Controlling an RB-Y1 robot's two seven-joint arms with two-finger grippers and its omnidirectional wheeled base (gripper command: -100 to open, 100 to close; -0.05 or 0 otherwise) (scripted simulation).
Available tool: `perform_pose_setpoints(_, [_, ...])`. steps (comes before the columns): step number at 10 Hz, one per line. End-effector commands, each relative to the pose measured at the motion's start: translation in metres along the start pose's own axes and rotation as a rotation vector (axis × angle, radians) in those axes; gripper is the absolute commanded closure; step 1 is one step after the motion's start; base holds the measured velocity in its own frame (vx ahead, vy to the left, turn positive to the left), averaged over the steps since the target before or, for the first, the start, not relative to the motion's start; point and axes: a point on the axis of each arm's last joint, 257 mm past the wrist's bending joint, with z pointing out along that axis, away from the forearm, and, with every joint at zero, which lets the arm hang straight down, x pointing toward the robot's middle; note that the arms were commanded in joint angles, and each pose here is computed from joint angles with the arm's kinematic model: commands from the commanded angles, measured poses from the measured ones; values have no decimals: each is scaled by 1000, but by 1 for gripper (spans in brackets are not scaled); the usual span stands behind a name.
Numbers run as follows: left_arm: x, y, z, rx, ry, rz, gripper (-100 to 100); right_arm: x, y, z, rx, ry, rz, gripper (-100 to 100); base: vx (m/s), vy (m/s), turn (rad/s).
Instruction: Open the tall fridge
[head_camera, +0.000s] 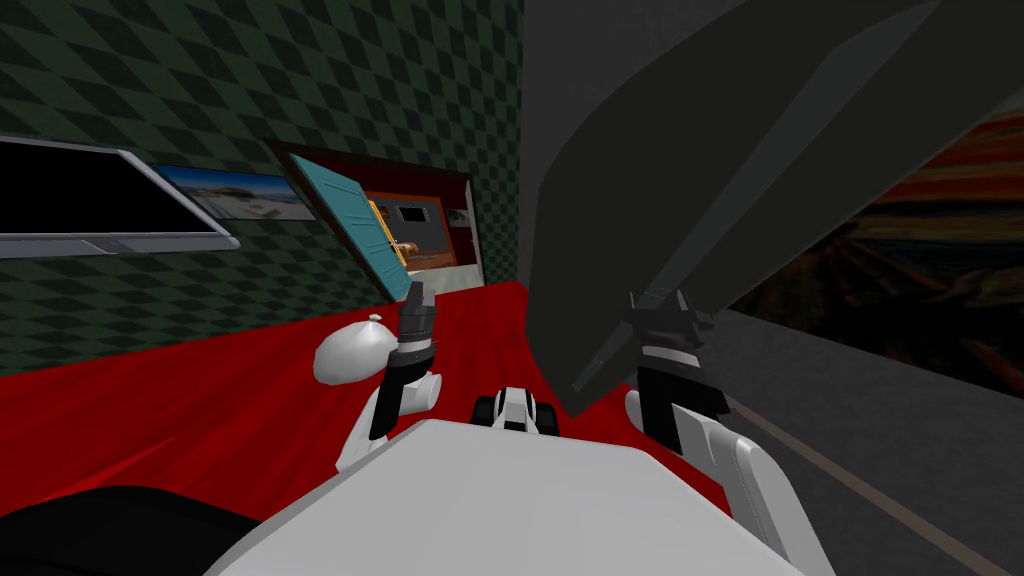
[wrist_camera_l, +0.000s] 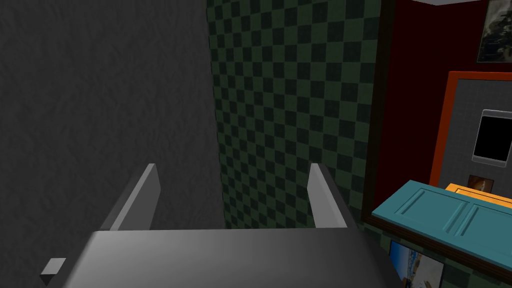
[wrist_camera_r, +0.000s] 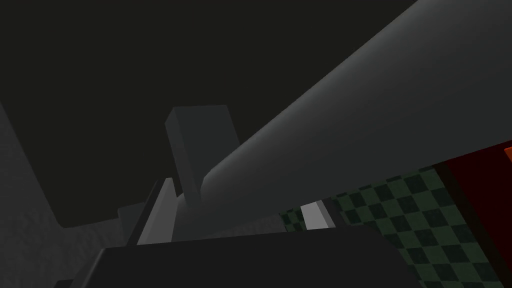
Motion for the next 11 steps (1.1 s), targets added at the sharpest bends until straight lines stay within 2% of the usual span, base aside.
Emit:
perform_pose_setpoints(1, [0, 0, 0, 0, 0, 0, 0, 9, -11, -1, 32, 39, -32, 100, 41, 340, -125])
perform_pose_setpoints(5, [0, 0, 0, 0, 0, 0, 0, 18, -30, -4, 85, 87, -74, 100, 41, 306, -93])
perform_pose_setpoints(8, [0, 0, 0, 0, 0, 0, 0, 26, -49, -8, 138, 136, -116, 100, 18, 389, -105])
perform_pose_setpoints(9, [0, 0, 0, 0, 0, 0, 0, 25, -46, -6, 128, 127, -104, 100, 2, 205, -61])
perform_pose_setpoints(11, [0, 0, 0, 0, 0, 0, 0, 41, -62, -5, 183, 178, -149, 100, 79, 268, -17])
